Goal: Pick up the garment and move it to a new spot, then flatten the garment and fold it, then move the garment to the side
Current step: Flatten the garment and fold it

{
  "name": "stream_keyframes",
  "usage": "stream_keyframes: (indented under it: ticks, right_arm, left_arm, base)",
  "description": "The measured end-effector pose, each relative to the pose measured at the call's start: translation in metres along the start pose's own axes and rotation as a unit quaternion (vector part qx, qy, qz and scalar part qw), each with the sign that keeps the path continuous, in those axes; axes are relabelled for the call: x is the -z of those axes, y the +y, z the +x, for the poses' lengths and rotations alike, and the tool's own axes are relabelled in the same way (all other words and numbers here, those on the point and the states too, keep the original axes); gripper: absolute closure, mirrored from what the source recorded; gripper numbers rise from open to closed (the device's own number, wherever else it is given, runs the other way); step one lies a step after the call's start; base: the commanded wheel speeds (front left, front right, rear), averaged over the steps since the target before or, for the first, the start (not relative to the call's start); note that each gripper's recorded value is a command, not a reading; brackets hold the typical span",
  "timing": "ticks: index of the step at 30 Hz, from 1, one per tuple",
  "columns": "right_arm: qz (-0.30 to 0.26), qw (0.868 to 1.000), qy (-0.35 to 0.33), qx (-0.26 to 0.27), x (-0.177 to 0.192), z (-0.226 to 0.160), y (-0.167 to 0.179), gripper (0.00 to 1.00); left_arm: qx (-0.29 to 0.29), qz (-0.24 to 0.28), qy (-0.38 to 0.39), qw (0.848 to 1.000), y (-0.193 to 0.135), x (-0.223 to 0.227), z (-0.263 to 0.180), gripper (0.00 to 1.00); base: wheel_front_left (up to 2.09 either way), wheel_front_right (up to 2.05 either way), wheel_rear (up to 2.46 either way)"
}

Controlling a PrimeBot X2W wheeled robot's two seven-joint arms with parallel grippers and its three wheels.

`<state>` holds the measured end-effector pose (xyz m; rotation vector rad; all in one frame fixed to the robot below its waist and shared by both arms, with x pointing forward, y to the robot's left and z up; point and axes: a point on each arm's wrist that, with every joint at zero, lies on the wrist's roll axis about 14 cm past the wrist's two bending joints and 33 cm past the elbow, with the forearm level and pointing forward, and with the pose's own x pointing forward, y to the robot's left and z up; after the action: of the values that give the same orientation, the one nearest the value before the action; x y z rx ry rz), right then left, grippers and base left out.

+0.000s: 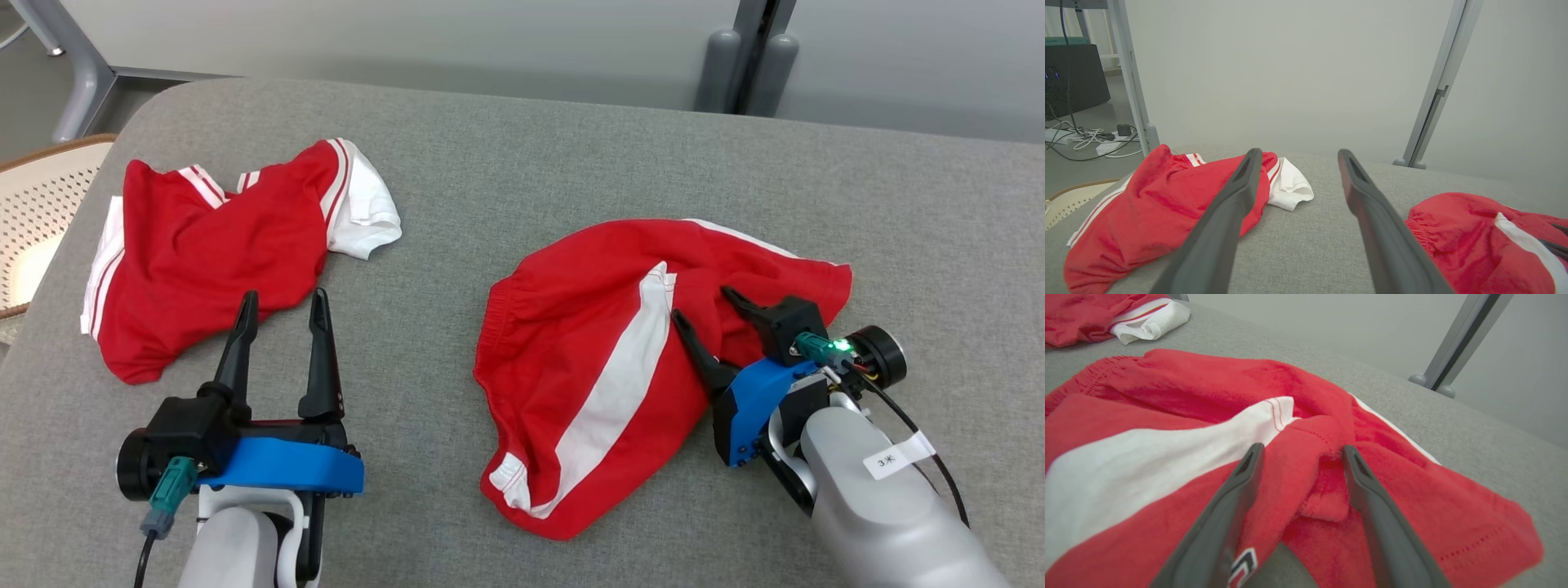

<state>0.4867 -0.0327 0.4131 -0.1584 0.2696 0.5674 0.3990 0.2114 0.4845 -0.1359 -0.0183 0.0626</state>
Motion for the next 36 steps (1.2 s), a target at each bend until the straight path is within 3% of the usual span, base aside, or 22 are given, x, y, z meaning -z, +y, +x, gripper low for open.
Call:
stream_keyframes:
  ticks: [1,11,19,27,35,36]
  right_arm:
    - [0.003,1.000,0.003,-0.002,0.002,0.001,0.002,1.00]
    - [0.025,0.997,-0.064,0.029,-0.035,-0.008,-0.016,1.00]
    - [0.048,0.988,-0.119,0.086,-0.043,-0.064,-0.041,1.00]
    - [0.087,0.976,-0.115,0.163,-0.013,-0.125,-0.064,1.00]
    - [0.168,0.954,-0.072,0.238,0.046,-0.178,-0.063,1.00]
    - [0.176,0.952,-0.065,0.242,0.053,-0.182,-0.059,0.57]
  left_arm:
    - [-0.002,0.000,0.000,1.000,0.001,0.000,0.000,0.00]
    - [-0.002,0.004,-0.002,1.000,0.000,-0.001,-0.002,0.00]
    - [0.016,0.008,-0.001,1.000,-0.012,0.001,-0.002,0.00]
    - [0.037,0.011,-0.001,0.999,-0.024,0.001,-0.005,0.00]
    - [0.047,0.008,-0.009,0.999,-0.031,-0.005,-0.007,0.00]
    - [0.048,0.008,-0.010,0.999,-0.031,-0.005,-0.007,0.00]
  base:
    - [0.00,0.00,0.00]
    - [0.00,0.00,0.00]
    - [0.00,0.00,0.00]
    - [0.00,0.00,0.00]
    - [0.00,0.00,0.00]
    - [0.00,0.00,0.00]
